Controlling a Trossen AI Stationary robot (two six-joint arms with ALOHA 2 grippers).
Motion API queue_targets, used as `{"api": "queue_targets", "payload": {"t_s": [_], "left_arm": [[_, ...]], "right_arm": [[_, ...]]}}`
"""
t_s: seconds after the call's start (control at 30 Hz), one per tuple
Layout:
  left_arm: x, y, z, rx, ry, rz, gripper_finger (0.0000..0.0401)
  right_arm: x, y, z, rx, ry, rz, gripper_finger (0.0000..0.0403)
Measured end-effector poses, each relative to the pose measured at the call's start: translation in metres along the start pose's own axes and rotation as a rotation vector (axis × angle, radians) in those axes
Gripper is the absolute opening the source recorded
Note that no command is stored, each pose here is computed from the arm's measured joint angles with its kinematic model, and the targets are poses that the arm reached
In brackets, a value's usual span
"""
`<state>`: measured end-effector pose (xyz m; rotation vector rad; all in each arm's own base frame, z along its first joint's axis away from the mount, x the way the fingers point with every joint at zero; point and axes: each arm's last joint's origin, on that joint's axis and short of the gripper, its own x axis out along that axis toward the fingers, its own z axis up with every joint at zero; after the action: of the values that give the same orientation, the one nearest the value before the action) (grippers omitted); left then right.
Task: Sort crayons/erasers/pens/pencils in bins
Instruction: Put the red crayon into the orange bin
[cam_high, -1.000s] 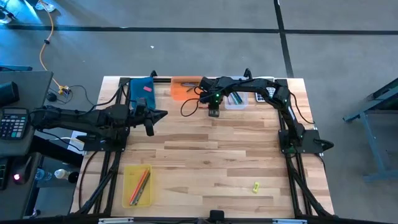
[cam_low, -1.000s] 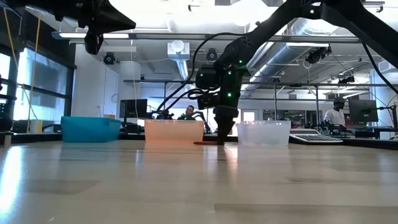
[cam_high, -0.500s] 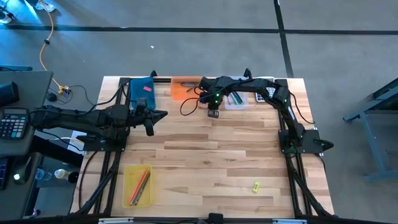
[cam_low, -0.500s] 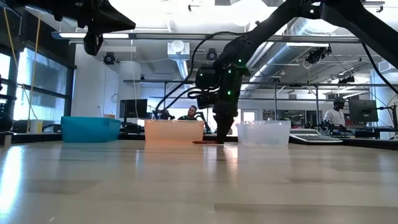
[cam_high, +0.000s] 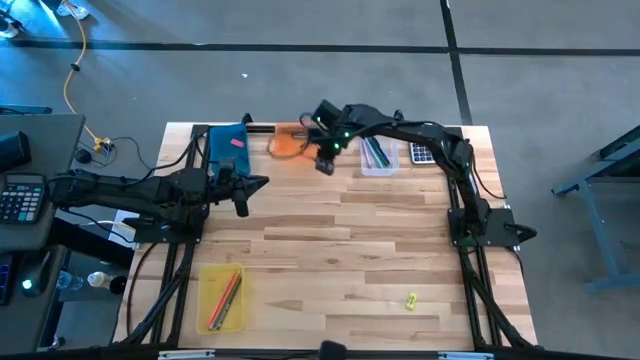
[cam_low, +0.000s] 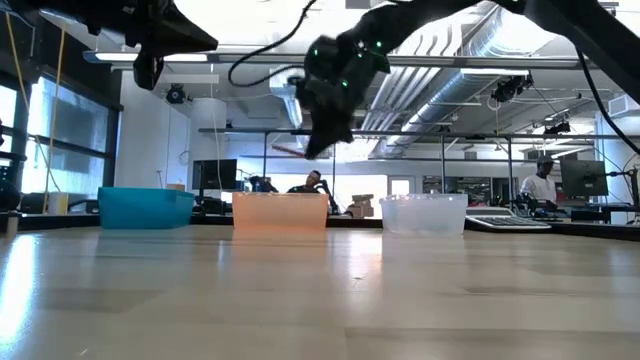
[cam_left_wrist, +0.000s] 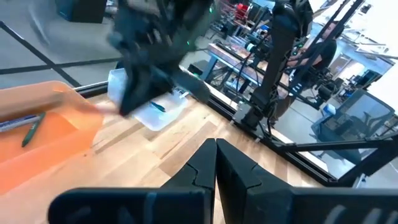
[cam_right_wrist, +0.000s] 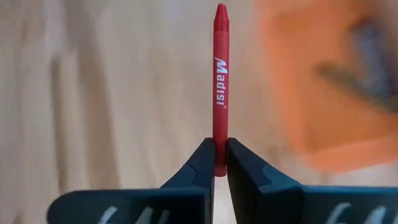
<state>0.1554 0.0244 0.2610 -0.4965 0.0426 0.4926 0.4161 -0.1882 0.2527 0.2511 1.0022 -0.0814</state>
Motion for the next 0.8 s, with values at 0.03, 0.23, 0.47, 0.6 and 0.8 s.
{"api": "queue_targets", "payload": {"t_s": [0.03,0.23,0.47,0.6,0.8], "left_arm": [[0.0,0.0,0.0,0.0,0.0,0.001,0.0],[0.0,0.0,0.0,-0.005,-0.001,0.002,0.0],[0.0,0.0,0.0,-0.024,-0.002,0.001,0.0],[0.0,0.0,0.0,-0.025,-0.002,0.002,0.0],[0.0,0.0,0.0,-0.032,-0.001,0.0,0.0]], "right_arm": [[-0.003,-0.001,0.006,0.021,-0.037,-0.034,0.0012],[-0.004,-0.017,0.016,0.123,-0.131,-0.16,0.0012],[0.036,-0.045,0.006,0.194,-0.097,-0.189,0.0012],[0.051,-0.059,-0.001,0.255,-0.066,-0.203,0.0012],[0.066,-0.07,-0.008,0.276,-0.043,-0.214,0.0012]]}}
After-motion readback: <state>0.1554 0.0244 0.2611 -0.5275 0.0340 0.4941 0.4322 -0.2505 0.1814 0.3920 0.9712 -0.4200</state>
